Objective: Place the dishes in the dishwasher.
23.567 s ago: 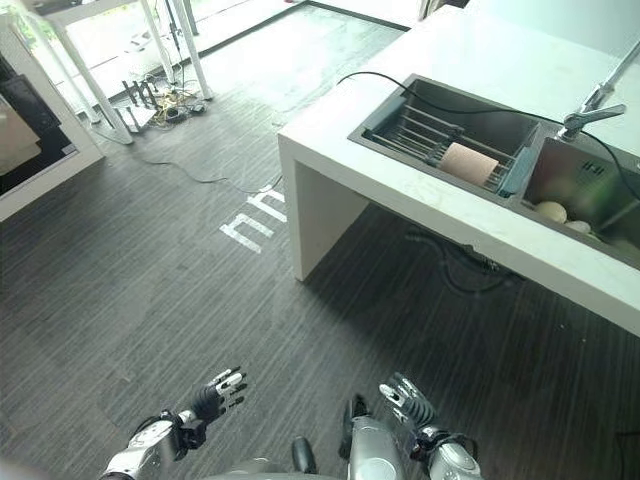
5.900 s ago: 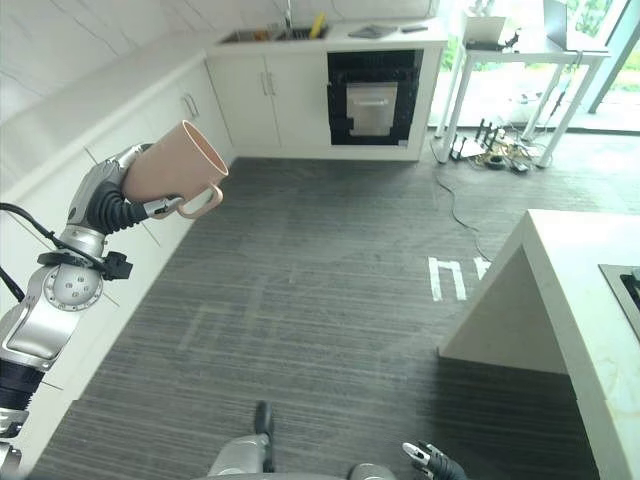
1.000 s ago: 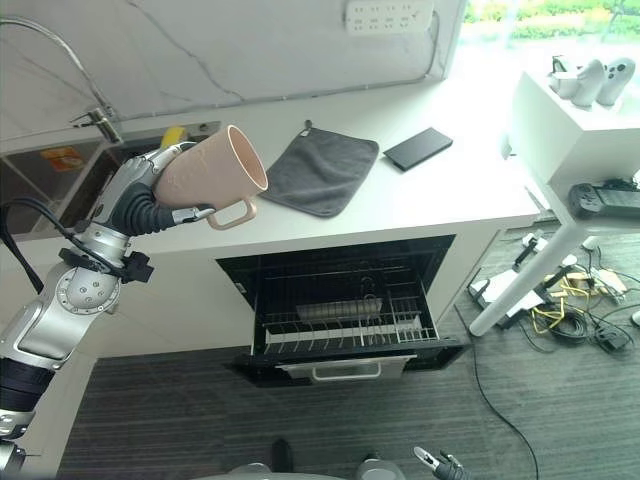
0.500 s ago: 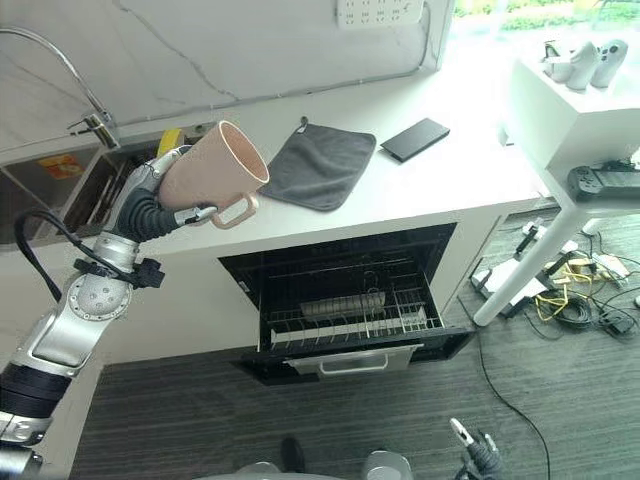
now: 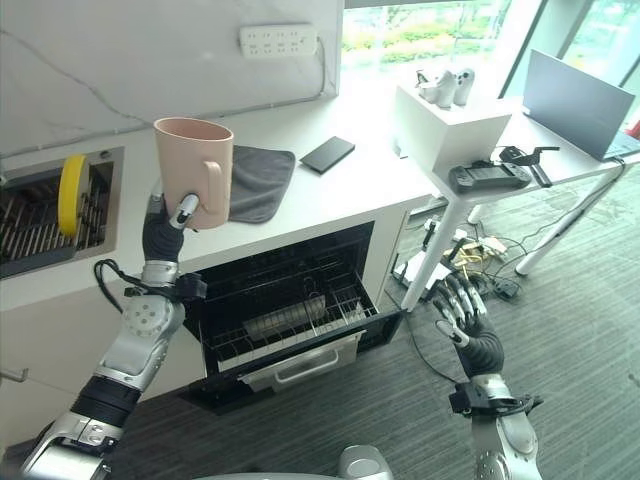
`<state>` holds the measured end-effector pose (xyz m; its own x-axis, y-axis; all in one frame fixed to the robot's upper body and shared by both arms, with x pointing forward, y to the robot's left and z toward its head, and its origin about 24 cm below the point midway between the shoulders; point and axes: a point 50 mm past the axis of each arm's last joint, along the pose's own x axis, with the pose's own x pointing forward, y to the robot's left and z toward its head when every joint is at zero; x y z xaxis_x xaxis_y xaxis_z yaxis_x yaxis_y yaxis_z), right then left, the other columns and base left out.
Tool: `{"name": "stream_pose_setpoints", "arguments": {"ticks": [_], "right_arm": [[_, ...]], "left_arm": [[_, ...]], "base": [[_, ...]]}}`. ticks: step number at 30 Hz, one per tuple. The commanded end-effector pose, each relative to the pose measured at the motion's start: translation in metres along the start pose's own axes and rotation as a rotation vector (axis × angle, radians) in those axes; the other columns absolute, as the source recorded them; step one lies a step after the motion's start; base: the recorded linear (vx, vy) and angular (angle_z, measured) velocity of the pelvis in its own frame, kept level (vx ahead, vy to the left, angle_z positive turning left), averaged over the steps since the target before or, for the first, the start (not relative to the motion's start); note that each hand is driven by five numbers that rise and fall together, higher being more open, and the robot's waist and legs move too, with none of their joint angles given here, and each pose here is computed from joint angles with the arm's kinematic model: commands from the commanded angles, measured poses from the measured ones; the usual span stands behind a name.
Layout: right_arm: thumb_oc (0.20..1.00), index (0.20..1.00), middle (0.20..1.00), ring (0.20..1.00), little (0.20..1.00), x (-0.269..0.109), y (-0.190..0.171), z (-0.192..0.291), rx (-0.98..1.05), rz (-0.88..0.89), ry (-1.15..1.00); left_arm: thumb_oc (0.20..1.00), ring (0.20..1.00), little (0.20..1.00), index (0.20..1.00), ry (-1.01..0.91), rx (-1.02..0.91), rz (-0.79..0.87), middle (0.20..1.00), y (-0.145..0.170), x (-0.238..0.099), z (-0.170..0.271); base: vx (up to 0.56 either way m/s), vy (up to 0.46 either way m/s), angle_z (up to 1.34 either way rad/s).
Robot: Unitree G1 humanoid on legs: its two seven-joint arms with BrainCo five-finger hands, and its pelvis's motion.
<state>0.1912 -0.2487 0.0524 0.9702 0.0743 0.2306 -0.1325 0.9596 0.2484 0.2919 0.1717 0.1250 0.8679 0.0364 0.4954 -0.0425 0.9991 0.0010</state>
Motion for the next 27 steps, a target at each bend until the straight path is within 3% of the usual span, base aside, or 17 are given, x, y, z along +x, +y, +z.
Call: {"name": "stream_pose_setpoints", "arguments": {"ticks": [1,2,6,17,27], "right_arm": [[1.000,1.000,1.000,1.000,1.000,0.021,0.016,0.032,-0.042,0.190,-0.170],[1.000,1.000,1.000,1.000,1.000,0.029,0.030,0.035,-0.004,0.278,-0.181],[1.000,1.000,1.000,1.000,1.000,0.043,0.053,0.035,0.076,0.416,-0.163],[1.000,1.000,1.000,1.000,1.000,0.075,0.093,0.031,0.188,0.573,-0.098],[1.000,1.000,1.000,1.000,1.000,0.092,0.111,0.053,0.105,0.653,-0.162]], "left_arm": [[0.200,0.200,0.200,0.200,-0.149,-0.113,-0.033,0.200,-0.002,0.016,0.021],[0.200,0.200,0.200,0.200,-0.132,-0.213,-0.090,0.200,-0.010,0.012,0.020],[0.200,0.200,0.200,0.200,-0.127,-0.310,-0.271,0.200,-0.030,0.005,0.020],[0.200,0.200,0.200,0.200,-0.011,-0.537,-0.750,0.200,-0.066,-0.020,0.019],[0.200,0.200,0.200,0.200,0.057,-0.496,-0.853,0.200,-0.069,-0.033,0.014]], "base": [[-0.01,0.031,-0.10],[0.00,0.028,-0.08],[0.00,0.005,-0.01],[0.02,-0.023,0.23],[0.01,-0.023,0.17]]}}
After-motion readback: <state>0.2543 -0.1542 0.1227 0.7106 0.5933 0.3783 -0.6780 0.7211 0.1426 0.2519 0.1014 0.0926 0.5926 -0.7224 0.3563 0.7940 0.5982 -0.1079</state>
